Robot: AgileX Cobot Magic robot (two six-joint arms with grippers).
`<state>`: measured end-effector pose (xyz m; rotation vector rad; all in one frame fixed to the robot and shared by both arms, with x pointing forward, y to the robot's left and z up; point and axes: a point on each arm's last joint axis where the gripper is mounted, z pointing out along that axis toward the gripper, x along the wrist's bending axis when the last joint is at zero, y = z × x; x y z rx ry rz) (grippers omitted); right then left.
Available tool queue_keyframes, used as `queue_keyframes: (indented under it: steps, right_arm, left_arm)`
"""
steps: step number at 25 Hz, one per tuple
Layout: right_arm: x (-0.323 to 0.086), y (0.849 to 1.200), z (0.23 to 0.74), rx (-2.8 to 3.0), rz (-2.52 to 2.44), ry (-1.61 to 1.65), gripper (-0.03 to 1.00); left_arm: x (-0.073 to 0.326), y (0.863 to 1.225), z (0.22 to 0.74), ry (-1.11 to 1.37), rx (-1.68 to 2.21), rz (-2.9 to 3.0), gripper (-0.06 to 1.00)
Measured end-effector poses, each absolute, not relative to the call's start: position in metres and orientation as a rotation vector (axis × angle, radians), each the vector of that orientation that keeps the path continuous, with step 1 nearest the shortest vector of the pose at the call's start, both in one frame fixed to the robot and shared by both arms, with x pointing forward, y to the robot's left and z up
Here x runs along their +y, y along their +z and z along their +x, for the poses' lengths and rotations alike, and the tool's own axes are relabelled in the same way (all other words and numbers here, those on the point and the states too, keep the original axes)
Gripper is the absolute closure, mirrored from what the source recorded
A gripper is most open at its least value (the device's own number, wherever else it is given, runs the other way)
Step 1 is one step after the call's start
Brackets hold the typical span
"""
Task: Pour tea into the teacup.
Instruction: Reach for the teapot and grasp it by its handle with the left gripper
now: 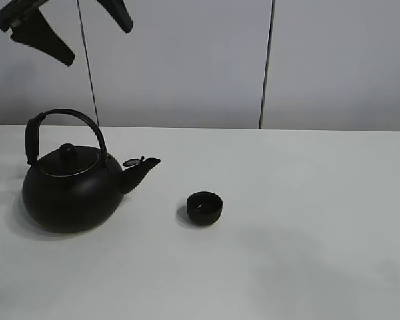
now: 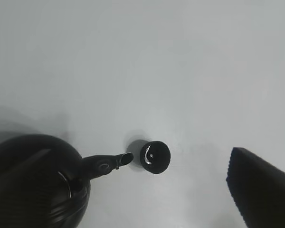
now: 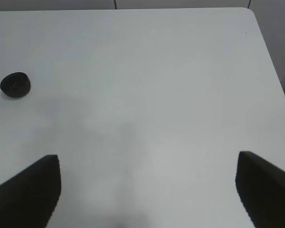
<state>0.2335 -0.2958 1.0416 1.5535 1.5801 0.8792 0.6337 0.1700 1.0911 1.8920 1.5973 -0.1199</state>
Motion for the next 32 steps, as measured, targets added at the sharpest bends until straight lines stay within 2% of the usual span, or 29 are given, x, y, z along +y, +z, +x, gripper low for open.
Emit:
queue_keyframes:
  steps: [3, 6, 11, 17, 25, 32]
  right_arm:
    - [-0.296, 1.042, 0.234, 1.579, 1.553, 0.880, 0.27]
    - [-0.296, 1.042, 0.234, 1.579, 1.553, 0.880, 0.27]
    - [-0.296, 1.042, 0.234, 1.579, 1.552, 0.879, 0.27]
    - [-0.296, 1.042, 0.234, 1.579, 1.552, 0.879, 0.27]
    - [-0.296, 1.042, 0.234, 1.578, 1.552, 0.879, 0.27]
    - [-0.296, 1.042, 0.234, 1.578, 1.552, 0.879, 0.27]
  left_arm:
    - [0.170, 1.108, 0.624, -0.027, 1.514, 1.899, 0.25]
    - [0.172, 1.110, 0.601, 0.188, 1.445, 1.936, 0.25]
    - [0.170, 1.080, 0.545, 0.531, 1.273, 1.829, 0.25]
    - [0.194, 1.038, 0.488, 0.903, 1.022, 1.531, 0.25]
    - [0.219, 0.972, 0.446, 1.012, 0.998, 1.486, 0.25]
    - [0.220, 0.930, 0.448, 1.016, 1.033, 1.575, 0.25]
